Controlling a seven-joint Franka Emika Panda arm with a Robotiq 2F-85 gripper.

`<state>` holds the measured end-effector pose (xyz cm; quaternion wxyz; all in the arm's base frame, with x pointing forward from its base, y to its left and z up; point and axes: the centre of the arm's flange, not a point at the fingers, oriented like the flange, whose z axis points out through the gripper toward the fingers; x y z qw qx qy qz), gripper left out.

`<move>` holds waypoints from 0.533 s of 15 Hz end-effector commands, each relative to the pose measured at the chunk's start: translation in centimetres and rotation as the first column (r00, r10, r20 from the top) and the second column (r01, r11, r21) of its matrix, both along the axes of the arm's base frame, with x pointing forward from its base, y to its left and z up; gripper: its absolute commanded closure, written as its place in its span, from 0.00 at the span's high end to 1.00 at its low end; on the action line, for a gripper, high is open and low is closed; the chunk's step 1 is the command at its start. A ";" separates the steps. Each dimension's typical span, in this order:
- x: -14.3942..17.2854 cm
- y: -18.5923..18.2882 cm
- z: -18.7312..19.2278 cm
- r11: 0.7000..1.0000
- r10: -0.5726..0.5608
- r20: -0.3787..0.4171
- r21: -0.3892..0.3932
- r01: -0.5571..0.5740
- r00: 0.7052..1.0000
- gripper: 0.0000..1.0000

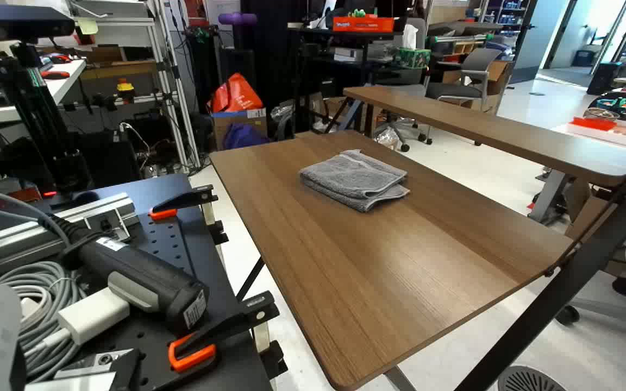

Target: Move the cloth

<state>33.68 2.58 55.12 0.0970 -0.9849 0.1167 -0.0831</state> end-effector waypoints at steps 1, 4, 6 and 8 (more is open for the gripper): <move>0.0 0.0 0.0 1.000 0.000 0.001 0.000 0.000 1.000 1.00; 0.0 0.0 0.2 1.000 0.000 0.003 0.000 0.000 1.000 1.00; 0.8 -0.3 -0.1 1.000 -0.010 0.022 0.009 0.010 1.000 1.00; 2.9 -0.4 -1.2 1.000 -0.003 0.019 0.014 0.003 1.000 1.00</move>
